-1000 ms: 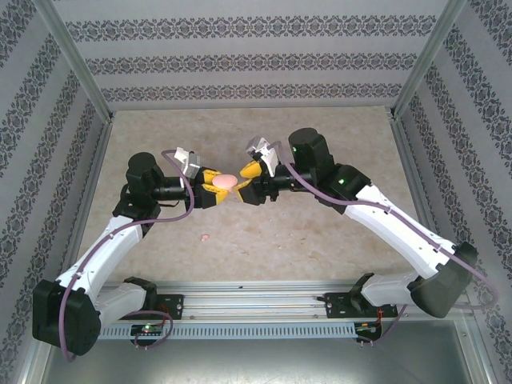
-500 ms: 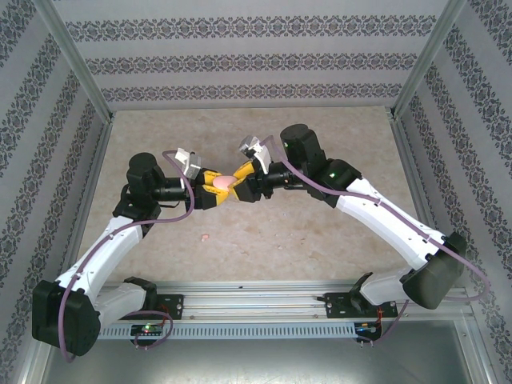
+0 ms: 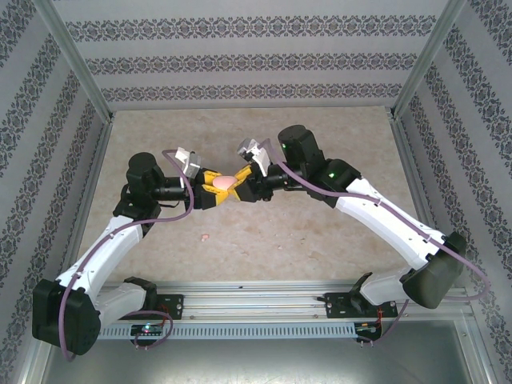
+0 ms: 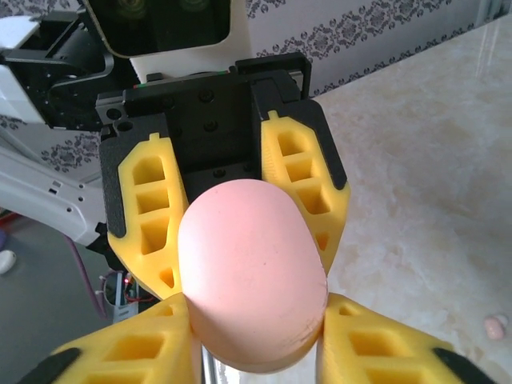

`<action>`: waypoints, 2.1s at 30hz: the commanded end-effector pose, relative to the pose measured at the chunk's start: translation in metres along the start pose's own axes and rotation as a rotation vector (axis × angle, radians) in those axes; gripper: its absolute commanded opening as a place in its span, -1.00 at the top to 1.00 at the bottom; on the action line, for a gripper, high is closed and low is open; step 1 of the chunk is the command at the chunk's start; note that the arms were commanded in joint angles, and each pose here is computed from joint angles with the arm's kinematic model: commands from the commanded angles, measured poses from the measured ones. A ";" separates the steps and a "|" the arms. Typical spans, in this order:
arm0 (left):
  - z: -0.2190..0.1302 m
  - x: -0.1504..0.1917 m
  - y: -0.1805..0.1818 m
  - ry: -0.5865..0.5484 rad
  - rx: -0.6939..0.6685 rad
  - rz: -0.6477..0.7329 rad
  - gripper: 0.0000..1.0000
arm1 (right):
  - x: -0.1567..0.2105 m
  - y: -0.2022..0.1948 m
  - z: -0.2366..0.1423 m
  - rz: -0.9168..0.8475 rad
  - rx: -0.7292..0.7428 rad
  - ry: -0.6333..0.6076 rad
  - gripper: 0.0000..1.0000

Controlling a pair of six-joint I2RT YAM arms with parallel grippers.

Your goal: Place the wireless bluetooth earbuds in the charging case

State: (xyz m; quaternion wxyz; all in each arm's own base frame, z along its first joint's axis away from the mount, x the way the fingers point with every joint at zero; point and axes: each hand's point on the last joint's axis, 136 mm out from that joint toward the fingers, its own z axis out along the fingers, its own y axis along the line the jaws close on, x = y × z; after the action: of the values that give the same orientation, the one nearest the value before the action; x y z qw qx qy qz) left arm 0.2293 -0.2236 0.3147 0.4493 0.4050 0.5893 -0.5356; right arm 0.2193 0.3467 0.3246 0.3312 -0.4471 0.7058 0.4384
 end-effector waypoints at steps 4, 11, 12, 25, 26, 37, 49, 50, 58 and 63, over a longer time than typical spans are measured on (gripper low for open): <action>0.002 -0.016 -0.013 -0.029 0.049 0.068 0.65 | -0.013 -0.012 0.001 0.056 0.055 -0.006 0.45; 0.001 -0.015 -0.015 -0.030 0.046 0.068 0.63 | -0.025 -0.033 -0.001 0.166 0.092 -0.033 0.43; 0.001 -0.015 -0.015 -0.029 0.047 0.069 0.63 | -0.028 -0.036 -0.002 0.175 0.098 -0.043 0.42; 0.002 -0.010 -0.014 -0.021 0.051 0.064 0.64 | -0.045 -0.057 -0.016 0.268 0.156 -0.140 0.28; 0.002 -0.010 -0.013 -0.023 0.047 0.066 0.64 | -0.045 -0.058 -0.017 0.269 0.163 -0.144 0.27; 0.002 -0.007 -0.011 -0.022 0.044 0.050 0.67 | -0.039 -0.072 -0.022 0.324 0.242 -0.146 0.27; 0.002 -0.002 -0.004 -0.020 0.010 0.044 0.67 | -0.040 -0.080 -0.031 0.385 0.276 -0.171 0.15; 0.002 0.000 -0.002 -0.018 0.003 0.043 0.67 | -0.041 -0.079 -0.032 0.393 0.272 -0.175 0.14; 0.004 0.003 0.006 -0.016 -0.012 0.034 0.67 | -0.039 -0.041 -0.033 0.313 0.195 -0.145 -0.03; 0.005 0.003 0.004 -0.014 0.006 0.026 0.66 | -0.017 -0.024 -0.024 0.185 0.181 -0.088 -0.17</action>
State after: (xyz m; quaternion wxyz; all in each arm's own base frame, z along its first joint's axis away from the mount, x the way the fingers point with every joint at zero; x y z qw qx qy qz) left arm 0.2382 -0.2253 0.3087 0.4547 0.3911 0.5977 -0.5320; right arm 0.2585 0.3258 0.3461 0.3462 -0.2847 0.7792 0.4381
